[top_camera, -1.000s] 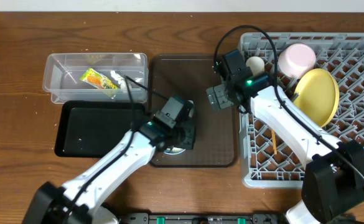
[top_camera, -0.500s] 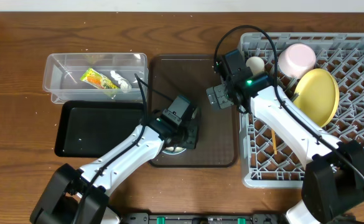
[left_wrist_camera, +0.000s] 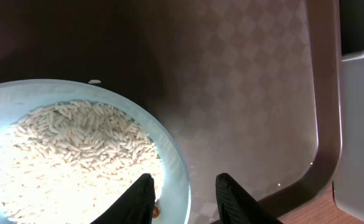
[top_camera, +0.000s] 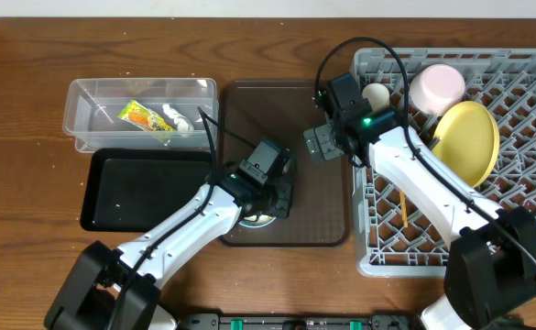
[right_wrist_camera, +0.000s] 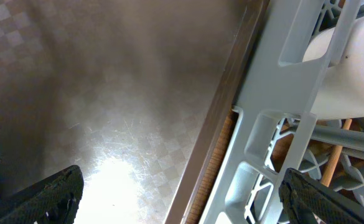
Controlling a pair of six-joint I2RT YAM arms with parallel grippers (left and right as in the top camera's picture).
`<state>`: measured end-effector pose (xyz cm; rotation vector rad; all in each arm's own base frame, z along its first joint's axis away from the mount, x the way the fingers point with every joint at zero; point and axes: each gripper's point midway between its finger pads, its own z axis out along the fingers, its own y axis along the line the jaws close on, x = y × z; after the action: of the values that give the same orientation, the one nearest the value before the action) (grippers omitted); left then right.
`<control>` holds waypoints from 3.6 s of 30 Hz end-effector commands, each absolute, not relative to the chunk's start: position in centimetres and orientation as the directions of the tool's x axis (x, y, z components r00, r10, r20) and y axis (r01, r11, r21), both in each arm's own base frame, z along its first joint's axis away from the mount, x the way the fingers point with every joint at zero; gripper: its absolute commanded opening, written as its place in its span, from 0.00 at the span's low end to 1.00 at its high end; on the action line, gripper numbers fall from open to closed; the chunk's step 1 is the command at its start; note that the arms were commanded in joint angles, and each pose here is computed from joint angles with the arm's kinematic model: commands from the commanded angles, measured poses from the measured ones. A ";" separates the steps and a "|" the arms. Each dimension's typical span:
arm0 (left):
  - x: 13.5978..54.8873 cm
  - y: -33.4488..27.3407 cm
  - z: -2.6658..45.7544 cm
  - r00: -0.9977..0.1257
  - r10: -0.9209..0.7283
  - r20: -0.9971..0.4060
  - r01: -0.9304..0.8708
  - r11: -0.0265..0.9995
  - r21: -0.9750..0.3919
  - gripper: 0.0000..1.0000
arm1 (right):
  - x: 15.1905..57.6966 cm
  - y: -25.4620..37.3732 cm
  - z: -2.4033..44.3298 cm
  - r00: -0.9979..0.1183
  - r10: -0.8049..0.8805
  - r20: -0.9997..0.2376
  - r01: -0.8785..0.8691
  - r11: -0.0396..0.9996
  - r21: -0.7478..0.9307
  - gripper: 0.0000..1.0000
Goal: Sort waste into correct bins and load items into the dishwasher rack
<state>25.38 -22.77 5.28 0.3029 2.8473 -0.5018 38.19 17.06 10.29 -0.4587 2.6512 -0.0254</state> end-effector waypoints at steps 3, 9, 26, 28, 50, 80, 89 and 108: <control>25.2 -22.0 4.2 -0.954 0.161 -0.254 0.230 0.935 -0.270 0.36 | 38.1 17.4 10.8 -0.840 -0.317 -0.439 -0.311 0.946 -0.089 0.99; 25.0 -21.8 3.9 -0.955 0.163 -0.246 0.228 0.936 -0.266 0.36 | 38.1 17.4 10.8 -0.840 -0.317 -0.440 -0.311 0.946 -0.089 0.99; 25.9 -20.4 3.7 -0.947 0.152 -0.284 0.208 0.961 -0.180 0.36 | 38.1 17.4 10.8 -0.840 -0.317 -0.439 -0.311 0.946 -0.089 0.99; 26.1 -20.2 3.7 -0.945 0.149 -0.292 0.204 0.965 -0.166 0.36 | 38.1 17.4 10.8 -0.841 -0.317 -0.440 -0.310 0.947 -0.089 0.99; 26.3 -19.9 3.7 -0.941 0.156 -0.299 0.208 0.966 -0.151 0.35 | 38.1 17.4 10.8 -0.840 -0.317 -0.440 -0.311 0.946 -0.089 0.99; 23.8 -20.0 2.8 -0.967 0.164 -0.193 0.202 0.959 -0.197 0.34 | 38.1 17.4 10.8 -0.840 -0.317 -0.439 -0.311 0.946 -0.089 0.99; 23.2 -19.5 2.1 -0.970 0.166 -0.179 0.200 0.961 -0.190 0.34 | 38.1 17.4 10.8 -0.840 -0.317 -0.439 -0.311 0.946 -0.089 0.99; 23.1 -19.5 1.7 -0.971 0.156 -0.182 0.192 0.961 -0.198 0.25 | 38.1 17.4 10.8 -0.840 -0.317 -0.439 -0.311 0.946 -0.089 0.99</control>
<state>23.55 -19.81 2.31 0.2762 2.9220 -0.3397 38.14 17.17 10.29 -0.4622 2.6506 -0.0246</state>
